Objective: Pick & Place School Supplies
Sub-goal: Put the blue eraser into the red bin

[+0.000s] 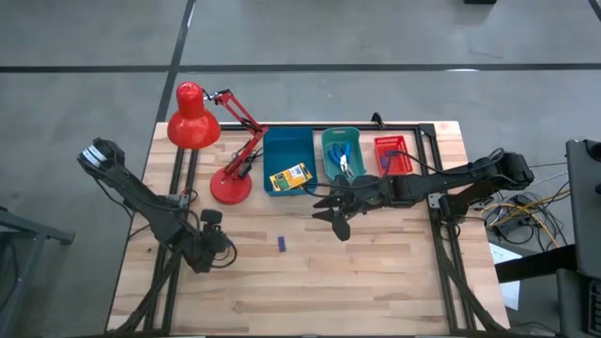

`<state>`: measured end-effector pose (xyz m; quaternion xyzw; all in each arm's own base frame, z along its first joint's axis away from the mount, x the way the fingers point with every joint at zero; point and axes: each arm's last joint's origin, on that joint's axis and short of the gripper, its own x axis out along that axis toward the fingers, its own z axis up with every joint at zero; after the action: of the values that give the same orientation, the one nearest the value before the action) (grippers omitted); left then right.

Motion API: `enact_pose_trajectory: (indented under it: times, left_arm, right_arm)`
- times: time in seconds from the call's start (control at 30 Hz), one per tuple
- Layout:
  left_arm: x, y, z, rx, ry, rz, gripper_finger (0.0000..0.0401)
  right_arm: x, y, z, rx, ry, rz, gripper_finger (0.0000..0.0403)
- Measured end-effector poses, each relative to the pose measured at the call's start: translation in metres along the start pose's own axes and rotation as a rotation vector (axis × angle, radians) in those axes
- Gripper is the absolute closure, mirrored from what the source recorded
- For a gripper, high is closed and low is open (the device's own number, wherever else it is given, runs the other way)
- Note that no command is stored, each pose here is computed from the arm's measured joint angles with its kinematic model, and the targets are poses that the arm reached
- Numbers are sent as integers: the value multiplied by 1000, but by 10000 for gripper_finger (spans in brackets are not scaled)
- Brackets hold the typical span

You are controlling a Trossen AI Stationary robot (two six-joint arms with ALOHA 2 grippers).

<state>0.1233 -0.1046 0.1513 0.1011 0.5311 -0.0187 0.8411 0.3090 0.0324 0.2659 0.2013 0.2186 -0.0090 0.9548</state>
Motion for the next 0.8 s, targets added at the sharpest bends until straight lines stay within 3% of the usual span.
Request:
enact_pose_trajectory:
  times: [0.57, 0.8]
  left_arm:
    - [18, 13, -13, -77, 34, 32, 213]
    - [29, 20, -19, -137, 65, -20, 213]
  right_arm:
    - [0, 0, 0, 0, 0, 0, 257]
    - [0, 0, 0, 0, 0, 0, 257]
